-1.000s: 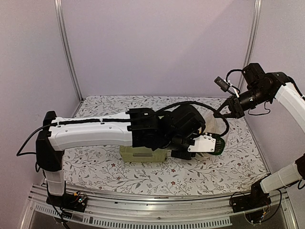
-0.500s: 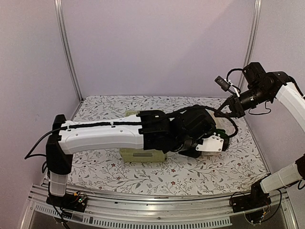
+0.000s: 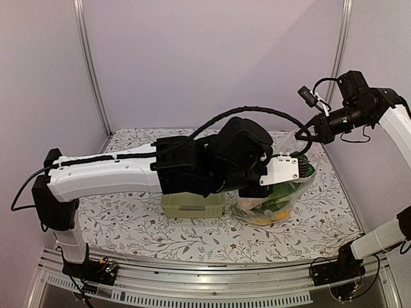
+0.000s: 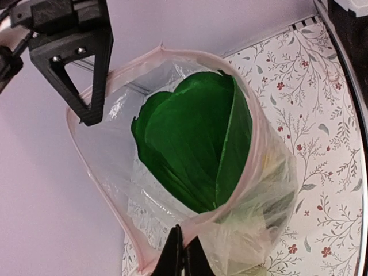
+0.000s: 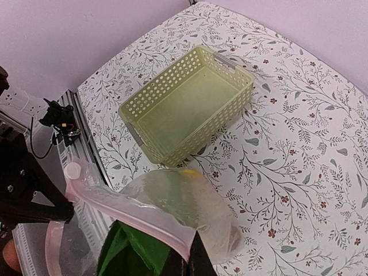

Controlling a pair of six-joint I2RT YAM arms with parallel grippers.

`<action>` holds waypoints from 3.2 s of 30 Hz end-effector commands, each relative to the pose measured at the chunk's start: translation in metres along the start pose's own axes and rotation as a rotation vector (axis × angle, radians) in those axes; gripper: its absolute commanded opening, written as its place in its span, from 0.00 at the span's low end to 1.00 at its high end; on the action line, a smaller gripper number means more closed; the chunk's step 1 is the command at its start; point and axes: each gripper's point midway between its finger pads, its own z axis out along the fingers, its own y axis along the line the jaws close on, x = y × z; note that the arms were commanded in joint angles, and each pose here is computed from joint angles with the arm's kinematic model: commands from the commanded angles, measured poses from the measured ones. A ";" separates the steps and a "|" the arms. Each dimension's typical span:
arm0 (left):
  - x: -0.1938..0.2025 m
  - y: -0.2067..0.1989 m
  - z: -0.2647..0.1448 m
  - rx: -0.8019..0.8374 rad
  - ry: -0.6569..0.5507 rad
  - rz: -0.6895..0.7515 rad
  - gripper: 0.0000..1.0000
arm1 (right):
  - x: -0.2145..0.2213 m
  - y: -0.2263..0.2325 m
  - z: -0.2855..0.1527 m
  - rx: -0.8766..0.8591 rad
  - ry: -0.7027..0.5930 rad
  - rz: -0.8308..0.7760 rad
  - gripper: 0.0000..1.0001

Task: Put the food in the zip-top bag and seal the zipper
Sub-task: Adjust the zipper food storage bag at the center of the board, then pass from the left arm to the right, then pass from the right arm to the left

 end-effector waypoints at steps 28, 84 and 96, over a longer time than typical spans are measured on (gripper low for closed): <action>-0.009 0.051 0.006 -0.086 -0.258 -0.368 0.00 | 0.038 0.068 -0.031 -0.148 -0.012 -0.393 0.56; 0.088 0.059 -0.011 0.216 -0.782 -0.921 0.69 | 0.057 0.093 0.008 -0.256 0.020 -0.448 0.00; 0.070 0.042 0.019 0.413 -0.857 -0.922 0.46 | 0.057 0.089 0.010 -0.250 0.034 -0.439 0.00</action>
